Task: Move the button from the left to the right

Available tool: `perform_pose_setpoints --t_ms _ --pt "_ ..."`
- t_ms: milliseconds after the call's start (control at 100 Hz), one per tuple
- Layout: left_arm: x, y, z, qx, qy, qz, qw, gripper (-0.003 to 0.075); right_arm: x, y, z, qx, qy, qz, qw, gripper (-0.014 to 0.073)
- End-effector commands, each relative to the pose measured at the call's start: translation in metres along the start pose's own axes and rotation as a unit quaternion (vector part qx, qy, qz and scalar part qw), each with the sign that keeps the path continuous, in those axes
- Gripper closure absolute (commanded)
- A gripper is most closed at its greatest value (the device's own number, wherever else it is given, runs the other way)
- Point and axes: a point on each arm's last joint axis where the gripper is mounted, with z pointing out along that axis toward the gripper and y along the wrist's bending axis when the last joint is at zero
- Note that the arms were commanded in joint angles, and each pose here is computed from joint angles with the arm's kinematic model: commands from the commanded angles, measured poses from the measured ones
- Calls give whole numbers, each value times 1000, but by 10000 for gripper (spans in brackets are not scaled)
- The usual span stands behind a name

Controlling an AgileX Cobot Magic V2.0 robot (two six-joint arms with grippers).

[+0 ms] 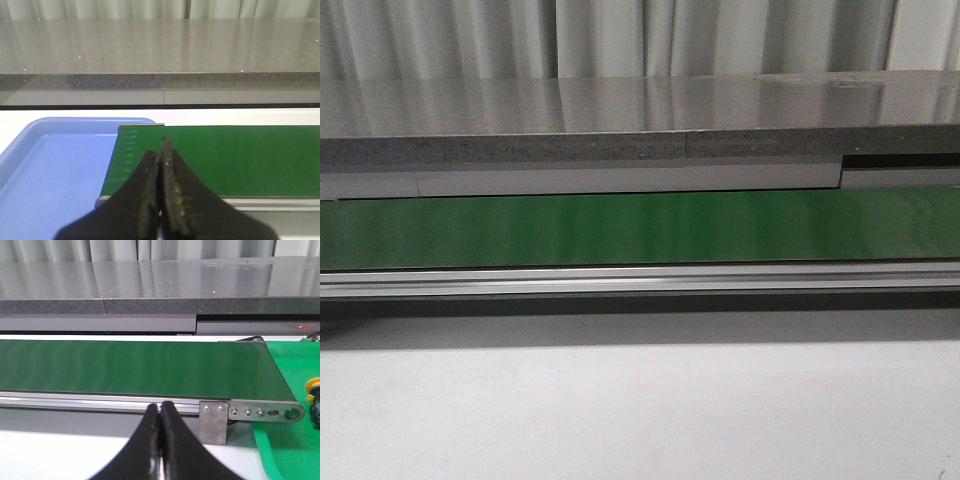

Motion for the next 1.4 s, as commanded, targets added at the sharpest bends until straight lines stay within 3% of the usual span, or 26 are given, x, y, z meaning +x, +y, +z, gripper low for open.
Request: perform_pose_setpoints --t_ms 0,390,560,1390 --pt "-8 -1 -8 9 -73 0 997 741 -13 1 -1 -3 -52 1 999 661" --pt "36 -2 -33 29 -150 14 988 741 -13 1 -1 -3 -52 1 999 661" --pt "48 -2 -30 31 -141 0 990 741 -13 1 -1 -3 -52 1 999 661" --pt "49 -2 -30 31 -143 -7 989 741 -13 1 -1 -3 -52 1 999 661"
